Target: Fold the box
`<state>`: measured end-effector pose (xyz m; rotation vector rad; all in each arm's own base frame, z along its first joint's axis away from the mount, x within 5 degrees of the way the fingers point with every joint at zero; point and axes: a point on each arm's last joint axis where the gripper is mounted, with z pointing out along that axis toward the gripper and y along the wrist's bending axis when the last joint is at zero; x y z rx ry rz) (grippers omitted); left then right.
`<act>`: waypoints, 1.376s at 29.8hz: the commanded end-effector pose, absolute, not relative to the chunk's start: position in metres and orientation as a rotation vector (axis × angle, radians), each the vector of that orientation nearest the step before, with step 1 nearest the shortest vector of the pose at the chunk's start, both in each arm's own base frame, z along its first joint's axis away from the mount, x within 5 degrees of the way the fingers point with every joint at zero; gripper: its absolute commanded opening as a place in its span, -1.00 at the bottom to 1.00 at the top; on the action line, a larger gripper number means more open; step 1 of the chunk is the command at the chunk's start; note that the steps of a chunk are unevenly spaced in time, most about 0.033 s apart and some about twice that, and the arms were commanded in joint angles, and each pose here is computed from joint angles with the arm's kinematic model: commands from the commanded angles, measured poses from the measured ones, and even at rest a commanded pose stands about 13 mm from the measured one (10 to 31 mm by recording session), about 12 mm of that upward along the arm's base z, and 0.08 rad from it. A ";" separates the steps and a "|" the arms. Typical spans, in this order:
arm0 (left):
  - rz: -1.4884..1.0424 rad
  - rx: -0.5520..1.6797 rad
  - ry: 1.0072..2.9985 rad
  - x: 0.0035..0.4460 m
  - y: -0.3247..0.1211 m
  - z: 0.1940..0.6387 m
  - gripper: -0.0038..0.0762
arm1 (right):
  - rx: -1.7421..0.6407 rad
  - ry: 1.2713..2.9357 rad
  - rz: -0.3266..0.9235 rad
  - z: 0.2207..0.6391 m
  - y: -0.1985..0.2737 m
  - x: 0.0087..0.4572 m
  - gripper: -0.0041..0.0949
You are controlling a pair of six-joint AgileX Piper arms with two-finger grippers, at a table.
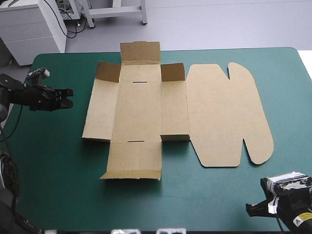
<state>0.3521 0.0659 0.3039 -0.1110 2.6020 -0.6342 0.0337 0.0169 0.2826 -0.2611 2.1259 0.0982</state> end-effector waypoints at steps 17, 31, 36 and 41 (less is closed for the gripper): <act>-0.788 -0.058 2.671 0.365 0.072 0.277 -0.90 | -0.253 2.060 0.087 0.295 0.016 0.038 -0.96; -0.847 -0.064 2.680 0.371 0.052 0.274 0.42 | -0.253 2.060 0.087 0.295 0.016 0.038 -0.96; -0.920 -0.056 2.733 0.379 0.034 0.257 0.41 | -0.250 2.059 0.088 0.295 0.016 0.038 -0.96; -0.976 -0.035 2.792 0.386 0.018 0.239 0.41 | -0.248 2.059 0.090 0.295 0.016 0.038 -0.96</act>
